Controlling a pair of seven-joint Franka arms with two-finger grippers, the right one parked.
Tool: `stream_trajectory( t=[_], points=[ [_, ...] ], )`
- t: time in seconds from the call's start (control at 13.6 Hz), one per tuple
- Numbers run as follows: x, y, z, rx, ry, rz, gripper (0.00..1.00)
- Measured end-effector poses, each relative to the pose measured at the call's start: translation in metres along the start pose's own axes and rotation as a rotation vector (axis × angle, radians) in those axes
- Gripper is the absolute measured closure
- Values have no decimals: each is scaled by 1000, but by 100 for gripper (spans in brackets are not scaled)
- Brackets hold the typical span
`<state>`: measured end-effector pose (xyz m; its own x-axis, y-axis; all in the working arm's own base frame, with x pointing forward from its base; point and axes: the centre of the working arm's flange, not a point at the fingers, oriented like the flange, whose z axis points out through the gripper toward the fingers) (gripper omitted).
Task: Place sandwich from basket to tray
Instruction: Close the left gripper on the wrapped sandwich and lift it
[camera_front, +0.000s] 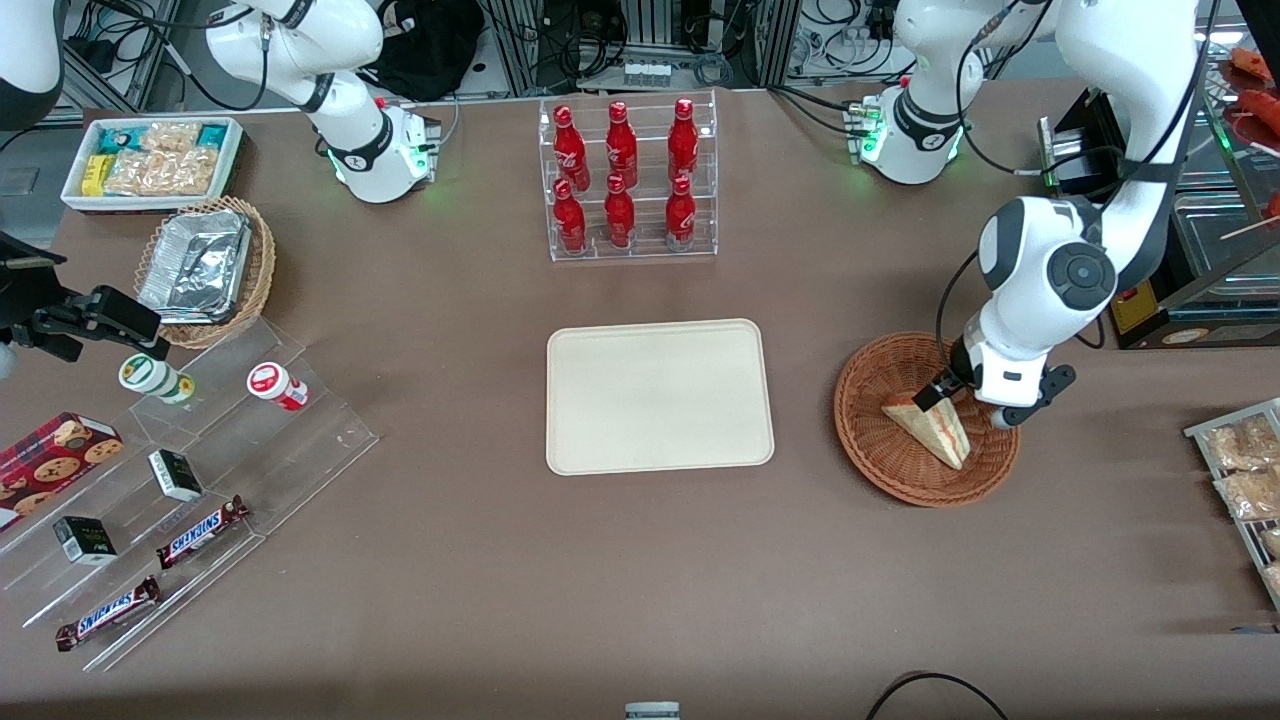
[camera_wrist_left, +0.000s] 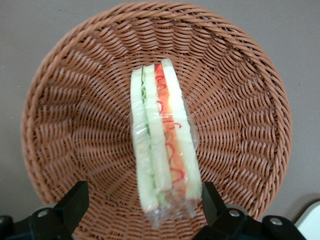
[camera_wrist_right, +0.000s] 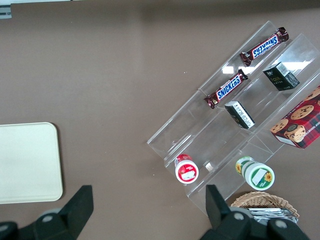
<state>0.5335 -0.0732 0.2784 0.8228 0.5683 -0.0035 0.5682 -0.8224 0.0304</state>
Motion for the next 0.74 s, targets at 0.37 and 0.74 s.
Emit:
stream_trajectory(
  t=[0.37,0.74],
  points=[
    [3,3,17,-28,12,-4,0],
    [9,9,19,-46,23,-13,39]
  ],
)
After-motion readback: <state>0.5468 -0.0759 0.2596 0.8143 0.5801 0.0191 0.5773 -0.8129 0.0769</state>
